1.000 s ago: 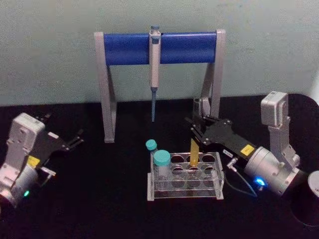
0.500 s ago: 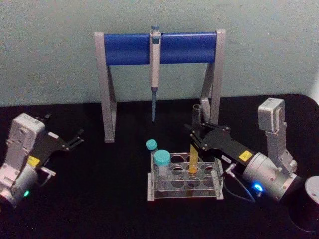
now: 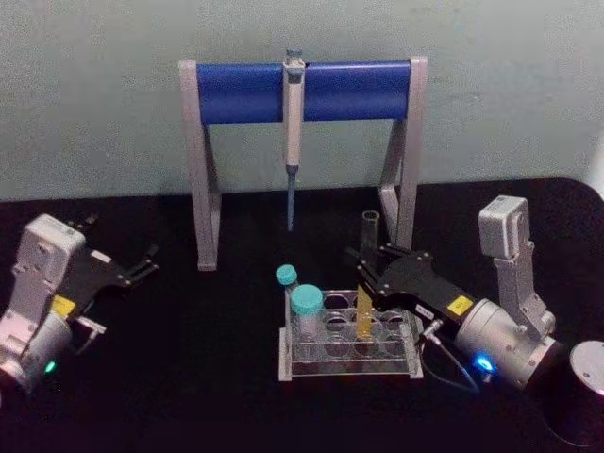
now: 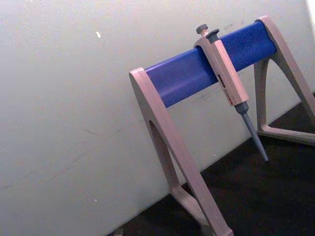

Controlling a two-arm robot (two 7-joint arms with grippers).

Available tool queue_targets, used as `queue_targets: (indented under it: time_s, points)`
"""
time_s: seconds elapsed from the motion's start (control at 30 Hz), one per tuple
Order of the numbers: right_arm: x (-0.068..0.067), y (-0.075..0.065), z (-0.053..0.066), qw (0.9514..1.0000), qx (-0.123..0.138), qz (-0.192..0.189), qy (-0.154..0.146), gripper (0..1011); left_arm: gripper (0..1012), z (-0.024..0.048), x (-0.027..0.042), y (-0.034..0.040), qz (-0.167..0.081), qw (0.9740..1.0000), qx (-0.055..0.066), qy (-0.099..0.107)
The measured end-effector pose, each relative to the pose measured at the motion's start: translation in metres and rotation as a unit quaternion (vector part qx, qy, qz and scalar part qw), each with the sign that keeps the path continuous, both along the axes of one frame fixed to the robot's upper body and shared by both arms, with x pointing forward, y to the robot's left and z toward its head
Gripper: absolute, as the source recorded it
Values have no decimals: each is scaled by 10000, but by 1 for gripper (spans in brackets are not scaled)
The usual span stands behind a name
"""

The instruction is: Pick up the test tube from the test tube rack, shake it, then place it back into the test tube rack.

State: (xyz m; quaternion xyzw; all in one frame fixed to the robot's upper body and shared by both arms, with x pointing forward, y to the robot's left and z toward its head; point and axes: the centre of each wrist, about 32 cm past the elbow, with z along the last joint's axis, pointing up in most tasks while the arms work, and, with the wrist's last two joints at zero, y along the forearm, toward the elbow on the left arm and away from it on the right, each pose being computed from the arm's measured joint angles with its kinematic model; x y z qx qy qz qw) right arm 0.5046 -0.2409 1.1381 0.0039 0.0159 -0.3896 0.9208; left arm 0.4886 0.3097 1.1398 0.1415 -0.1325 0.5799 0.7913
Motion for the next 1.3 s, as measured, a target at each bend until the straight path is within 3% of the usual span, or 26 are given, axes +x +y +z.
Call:
queue_targets:
  time_s: [1.1, 1.3]
  points:
    - [12, 22, -2, 9999, -152, 9, 47, 230, 1010, 0, 0, 0, 0, 10000, 0, 0]
    - [10, 21, -5, 9999, -157, 11, 57, 381, 1010, 0, 0, 0, 0, 10000, 0, 0]
